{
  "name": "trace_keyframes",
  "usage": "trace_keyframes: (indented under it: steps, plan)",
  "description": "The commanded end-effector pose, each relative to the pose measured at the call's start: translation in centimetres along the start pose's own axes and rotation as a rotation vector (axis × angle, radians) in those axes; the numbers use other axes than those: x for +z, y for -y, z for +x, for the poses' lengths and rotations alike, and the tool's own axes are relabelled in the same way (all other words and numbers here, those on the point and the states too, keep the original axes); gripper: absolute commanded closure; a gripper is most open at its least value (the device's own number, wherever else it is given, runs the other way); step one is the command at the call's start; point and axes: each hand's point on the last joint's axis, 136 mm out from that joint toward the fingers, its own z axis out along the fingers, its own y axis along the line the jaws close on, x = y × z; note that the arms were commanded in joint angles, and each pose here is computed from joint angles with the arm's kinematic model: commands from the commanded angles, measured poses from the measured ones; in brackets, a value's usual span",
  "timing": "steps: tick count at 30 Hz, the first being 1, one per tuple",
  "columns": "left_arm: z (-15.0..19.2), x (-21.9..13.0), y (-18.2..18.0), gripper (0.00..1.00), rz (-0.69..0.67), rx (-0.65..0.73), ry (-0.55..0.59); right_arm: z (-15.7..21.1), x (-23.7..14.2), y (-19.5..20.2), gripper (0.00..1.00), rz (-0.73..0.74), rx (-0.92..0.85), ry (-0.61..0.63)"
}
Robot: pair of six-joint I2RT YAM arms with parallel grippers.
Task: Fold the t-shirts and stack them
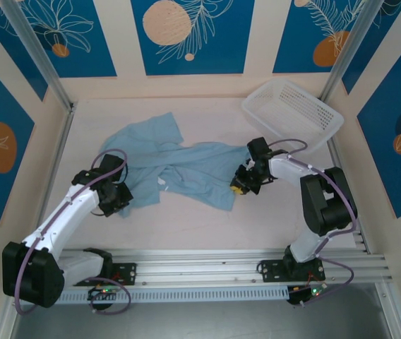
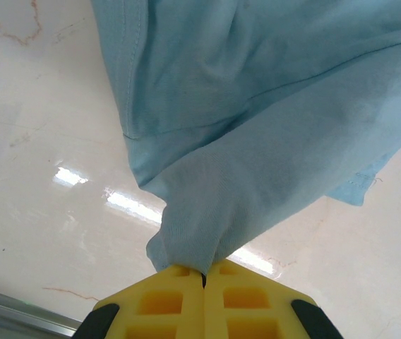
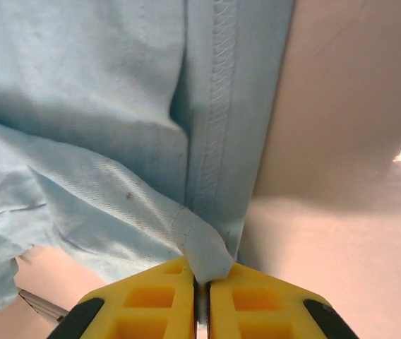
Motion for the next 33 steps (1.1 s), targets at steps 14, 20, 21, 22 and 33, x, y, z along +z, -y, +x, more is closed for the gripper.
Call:
trace_keyframes:
  steps: [14, 20, 21, 22, 33]
  plan:
    - [-1.2, -1.8, 2.3, 1.0, 0.09, -0.009, 0.015, -0.6, -10.6, -6.5, 0.92, 0.007, -0.196, 0.173]
    - [-1.7, -2.4, 2.9, 1.0, 0.119, -0.022, 0.037, 1.2, -14.4, -9.8, 0.91, -0.071, -0.321, 0.267]
    - [-1.9, -2.8, 2.8, 1.0, 0.117, -0.022, 0.049, 2.0, -14.4, -9.8, 0.91, -0.071, -0.336, 0.257]
    - [-2.0, -3.0, 2.6, 1.0, 0.107, -0.023, 0.059, 3.0, -14.1, -9.6, 0.91, -0.067, -0.345, 0.232]
    - [-2.9, -5.4, 0.3, 1.0, 0.019, -0.034, 0.154, 13.2, -2.7, 2.2, 0.74, 0.095, -0.158, -0.23]
